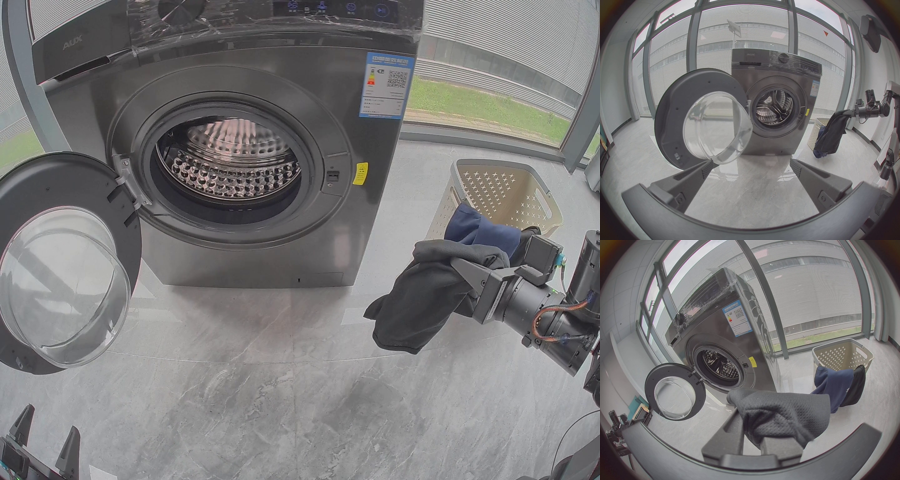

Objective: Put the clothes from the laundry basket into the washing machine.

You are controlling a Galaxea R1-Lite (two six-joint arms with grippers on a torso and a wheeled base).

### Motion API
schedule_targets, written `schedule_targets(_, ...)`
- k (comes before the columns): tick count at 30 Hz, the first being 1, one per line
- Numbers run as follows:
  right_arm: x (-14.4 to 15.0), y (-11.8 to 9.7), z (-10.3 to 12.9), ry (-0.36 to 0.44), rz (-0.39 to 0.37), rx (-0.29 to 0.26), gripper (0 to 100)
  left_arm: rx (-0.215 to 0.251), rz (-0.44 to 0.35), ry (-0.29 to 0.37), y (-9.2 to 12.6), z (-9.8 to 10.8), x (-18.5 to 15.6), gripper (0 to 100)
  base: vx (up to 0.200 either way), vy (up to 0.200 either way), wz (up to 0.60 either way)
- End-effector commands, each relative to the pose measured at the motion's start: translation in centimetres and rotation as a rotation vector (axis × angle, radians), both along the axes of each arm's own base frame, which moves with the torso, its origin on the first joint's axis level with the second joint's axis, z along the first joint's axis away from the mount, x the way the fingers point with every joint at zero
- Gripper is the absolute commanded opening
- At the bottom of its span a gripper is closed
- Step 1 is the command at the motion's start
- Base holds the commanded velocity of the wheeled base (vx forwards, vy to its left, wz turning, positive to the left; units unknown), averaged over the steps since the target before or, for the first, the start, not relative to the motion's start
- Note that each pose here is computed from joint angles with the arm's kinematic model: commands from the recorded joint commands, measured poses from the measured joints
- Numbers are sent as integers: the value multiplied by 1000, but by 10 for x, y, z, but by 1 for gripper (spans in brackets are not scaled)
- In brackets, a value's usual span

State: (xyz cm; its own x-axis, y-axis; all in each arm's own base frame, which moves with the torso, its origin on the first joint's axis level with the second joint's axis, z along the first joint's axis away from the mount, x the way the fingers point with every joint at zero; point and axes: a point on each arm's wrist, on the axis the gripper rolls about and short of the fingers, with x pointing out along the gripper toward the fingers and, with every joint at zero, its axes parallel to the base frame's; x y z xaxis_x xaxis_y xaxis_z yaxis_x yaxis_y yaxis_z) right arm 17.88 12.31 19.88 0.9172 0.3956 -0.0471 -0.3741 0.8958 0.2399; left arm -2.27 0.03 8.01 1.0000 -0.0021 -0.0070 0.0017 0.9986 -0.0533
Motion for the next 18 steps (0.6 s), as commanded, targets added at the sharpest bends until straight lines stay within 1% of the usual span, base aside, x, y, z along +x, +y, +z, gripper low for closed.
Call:
schedule_targets(1, 0, 0, -1, 2, 1, -1, 0, 0, 1, -2, 0, -4, 0, 100, 0, 0, 0)
schedule_targets(17, 0, 0, -2, 6, 4, -2, 0, 0, -1, -1, 0, -5, 0, 100, 0, 0, 0)
schedule_targets(18, 0, 0, -2, 6, 4, -2, 0, 0, -1, -1, 0, -5, 0, 100, 0, 200, 0)
